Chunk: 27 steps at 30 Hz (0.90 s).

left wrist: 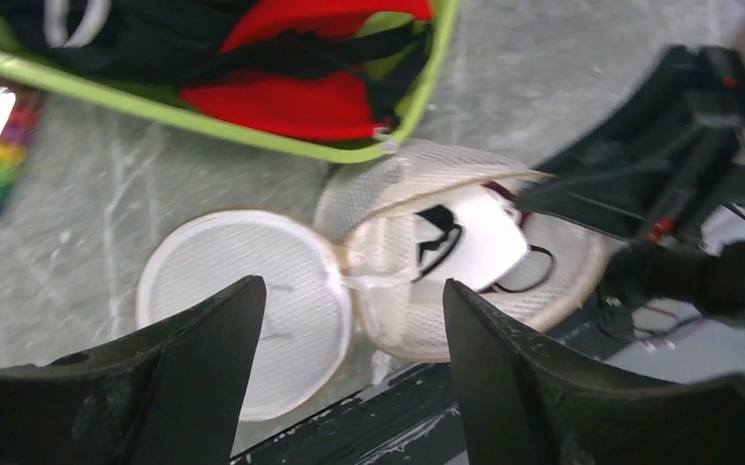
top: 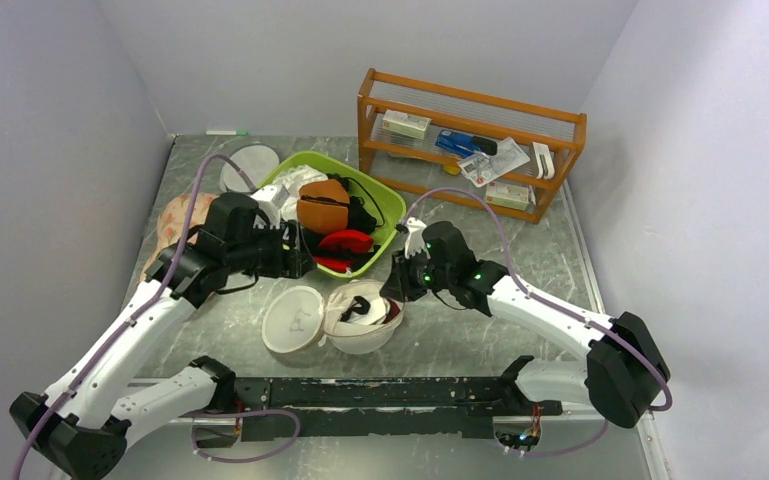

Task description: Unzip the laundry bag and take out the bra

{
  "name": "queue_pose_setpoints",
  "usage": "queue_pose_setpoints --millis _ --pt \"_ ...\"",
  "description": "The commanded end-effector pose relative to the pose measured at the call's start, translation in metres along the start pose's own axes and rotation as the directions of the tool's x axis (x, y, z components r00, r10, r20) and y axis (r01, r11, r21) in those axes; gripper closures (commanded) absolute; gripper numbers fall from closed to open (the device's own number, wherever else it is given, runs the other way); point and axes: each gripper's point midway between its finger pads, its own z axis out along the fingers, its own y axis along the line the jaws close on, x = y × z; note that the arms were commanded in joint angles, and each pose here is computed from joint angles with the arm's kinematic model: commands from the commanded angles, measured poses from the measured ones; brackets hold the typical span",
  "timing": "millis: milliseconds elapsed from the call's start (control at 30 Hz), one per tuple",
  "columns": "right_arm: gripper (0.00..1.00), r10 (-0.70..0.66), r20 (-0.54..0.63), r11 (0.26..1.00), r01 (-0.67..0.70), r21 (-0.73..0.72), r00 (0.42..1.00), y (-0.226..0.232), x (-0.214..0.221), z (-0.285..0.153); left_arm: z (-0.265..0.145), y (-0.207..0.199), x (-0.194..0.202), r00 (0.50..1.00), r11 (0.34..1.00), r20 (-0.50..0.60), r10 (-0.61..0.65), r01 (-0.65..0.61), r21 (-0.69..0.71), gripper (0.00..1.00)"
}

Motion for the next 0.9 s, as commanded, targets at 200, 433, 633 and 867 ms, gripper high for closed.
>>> queue_pose_setpoints --millis 200,433,633,867 --pt "0.83 -0.024 0.021 1.0 0.024 0.009 0.999 0.003 -0.011 -0.003 0.04 -0.092 0.039 0.931 0.926 -0.093 0.353 -0.333 0.177 0.3" --pt "0.83 -0.016 0.05 1.0 0.016 -0.004 0.999 0.009 -0.013 -0.007 0.08 -0.085 0.062 0.84 0.86 -0.183 0.51 -0.506 0.071 0.34" --pt "0.84 -0.021 0.048 1.0 0.021 0.003 0.999 0.007 -0.01 -0.009 0.101 -0.09 0.083 0.831 0.857 -0.211 0.515 -0.498 0.13 0.36" --pt "0.84 -0.019 0.043 1.0 0.019 0.002 0.999 0.006 -0.008 -0.007 0.111 -0.095 0.1 0.826 0.859 -0.237 0.511 -0.482 0.173 0.47"
